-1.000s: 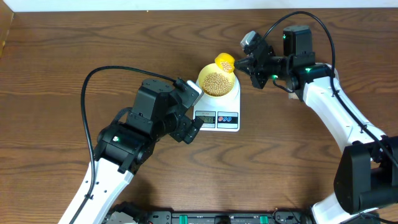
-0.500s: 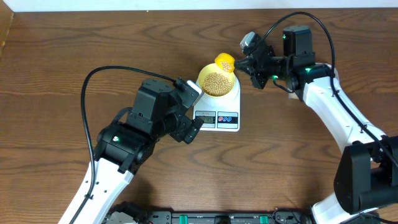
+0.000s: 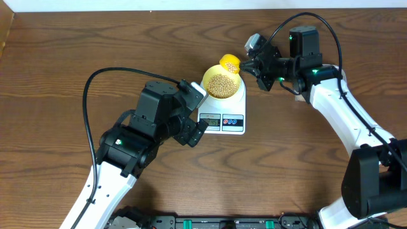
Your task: Scoop item into bowl and weigh 50g on scale
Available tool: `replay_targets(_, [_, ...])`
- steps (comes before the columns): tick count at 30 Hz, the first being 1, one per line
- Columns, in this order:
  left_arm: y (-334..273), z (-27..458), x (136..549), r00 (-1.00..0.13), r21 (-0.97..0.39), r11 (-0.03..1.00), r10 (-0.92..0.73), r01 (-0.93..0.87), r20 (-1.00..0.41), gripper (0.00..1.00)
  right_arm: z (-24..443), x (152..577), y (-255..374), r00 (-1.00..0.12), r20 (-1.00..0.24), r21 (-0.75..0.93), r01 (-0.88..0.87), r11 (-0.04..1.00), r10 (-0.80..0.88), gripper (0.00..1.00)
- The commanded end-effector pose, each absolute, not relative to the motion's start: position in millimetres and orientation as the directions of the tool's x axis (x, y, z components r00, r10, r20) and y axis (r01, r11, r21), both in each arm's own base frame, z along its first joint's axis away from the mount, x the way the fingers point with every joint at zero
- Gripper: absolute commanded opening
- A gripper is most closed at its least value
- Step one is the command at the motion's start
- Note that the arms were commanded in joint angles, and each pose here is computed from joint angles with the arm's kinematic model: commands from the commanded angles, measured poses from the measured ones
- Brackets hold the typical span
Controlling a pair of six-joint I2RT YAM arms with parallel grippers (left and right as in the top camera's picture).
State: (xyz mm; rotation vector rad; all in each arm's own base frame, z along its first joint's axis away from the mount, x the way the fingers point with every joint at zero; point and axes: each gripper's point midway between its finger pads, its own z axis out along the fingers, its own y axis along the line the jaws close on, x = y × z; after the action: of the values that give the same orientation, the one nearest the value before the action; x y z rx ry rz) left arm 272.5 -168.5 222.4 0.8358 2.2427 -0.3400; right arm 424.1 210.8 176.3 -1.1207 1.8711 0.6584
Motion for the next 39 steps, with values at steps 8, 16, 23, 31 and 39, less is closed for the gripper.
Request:
replay_targets(8, [-166.3, 227.3, 273.1, -0.539, 0.001, 0.765, 0.454, 0.644, -0.71, 0.9, 174.2, 422.2, 214.1, -0.234, -0.858, 0.009, -0.896, 0.444, -0.456, 0.01])
replay_targets(16, [-166.3, 227.3, 273.1, -0.539, 0.001, 0.765, 0.454, 0.644, -0.71, 0.9, 173.1, 418.0, 220.3, -0.232, -0.856, 0.013, -0.903, 0.43, -0.462, 0.01])
replay_targets(23, [-166.3, 227.3, 273.1, -0.539, 0.001, 0.765, 0.454, 0.644, -0.71, 0.9, 170.2, 417.4, 219.7, -0.242, -0.848, 0.013, -0.9, 0.436, -0.472, 0.01])
replay_targets(31, [-166.3, 227.3, 273.1, -0.539, 0.001, 0.765, 0.454, 0.644, -0.71, 0.9, 169.2, 415.3, 222.6, -0.242, -0.845, 0.016, -0.902, 0.431, -0.476, 0.01])
replay_targets(39, [-166.3, 227.3, 273.1, -0.539, 0.001, 0.765, 0.454, 0.644, -0.71, 0.9, 168.8, 414.8, 222.5, -0.293, -0.842, 0.063, -0.888, 0.456, -0.453, 0.01])
